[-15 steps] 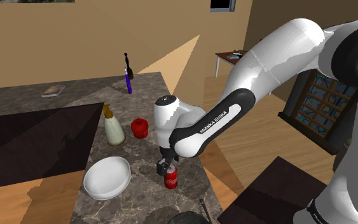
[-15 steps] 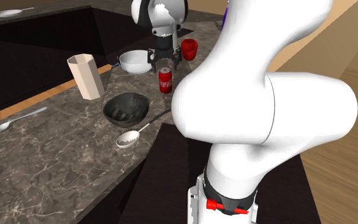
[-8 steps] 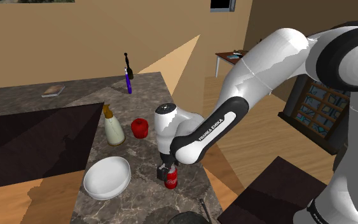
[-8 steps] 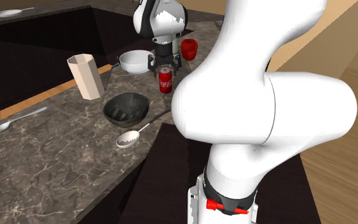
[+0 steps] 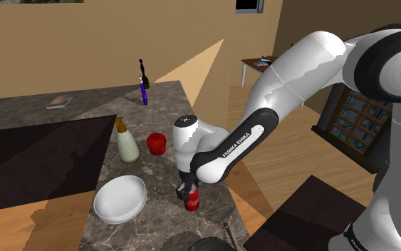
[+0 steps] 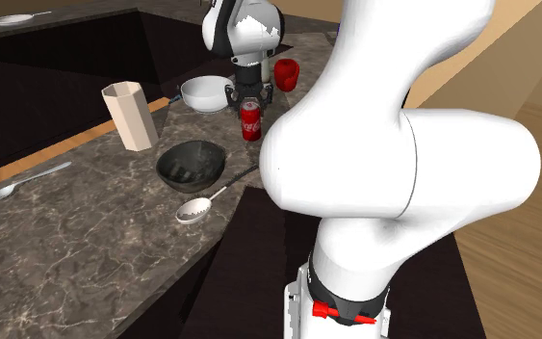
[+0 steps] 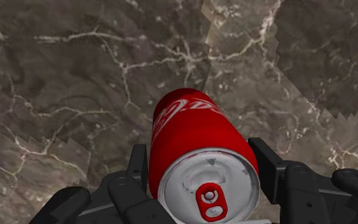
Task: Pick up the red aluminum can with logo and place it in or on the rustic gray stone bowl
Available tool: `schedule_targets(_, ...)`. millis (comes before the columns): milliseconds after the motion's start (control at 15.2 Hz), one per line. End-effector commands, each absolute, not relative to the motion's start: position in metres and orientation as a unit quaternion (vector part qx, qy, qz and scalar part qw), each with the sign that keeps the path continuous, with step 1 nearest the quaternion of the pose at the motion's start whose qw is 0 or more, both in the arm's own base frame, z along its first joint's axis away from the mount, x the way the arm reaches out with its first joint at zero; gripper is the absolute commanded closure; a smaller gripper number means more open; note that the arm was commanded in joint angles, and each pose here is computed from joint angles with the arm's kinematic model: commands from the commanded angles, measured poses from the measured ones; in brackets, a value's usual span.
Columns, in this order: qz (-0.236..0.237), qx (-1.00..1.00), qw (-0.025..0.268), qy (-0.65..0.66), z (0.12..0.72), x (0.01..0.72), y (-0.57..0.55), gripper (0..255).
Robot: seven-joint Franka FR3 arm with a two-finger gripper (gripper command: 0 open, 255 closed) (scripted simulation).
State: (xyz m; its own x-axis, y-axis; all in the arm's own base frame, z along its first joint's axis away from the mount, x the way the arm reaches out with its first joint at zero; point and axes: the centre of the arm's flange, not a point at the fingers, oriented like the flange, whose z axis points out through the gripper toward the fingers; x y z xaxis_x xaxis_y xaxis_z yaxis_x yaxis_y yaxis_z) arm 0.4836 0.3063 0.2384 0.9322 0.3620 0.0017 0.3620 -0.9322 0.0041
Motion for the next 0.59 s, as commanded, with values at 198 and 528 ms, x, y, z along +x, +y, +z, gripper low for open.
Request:
schedule_targets(198, -0.001, 0.983, 0.002, 0.185, 0.237, 0.483, 0.306, 255)
schedule_targets(528, -0.001, 0.983, 0.002, 0.185, 0.247, 0.483, 0.307, 255)
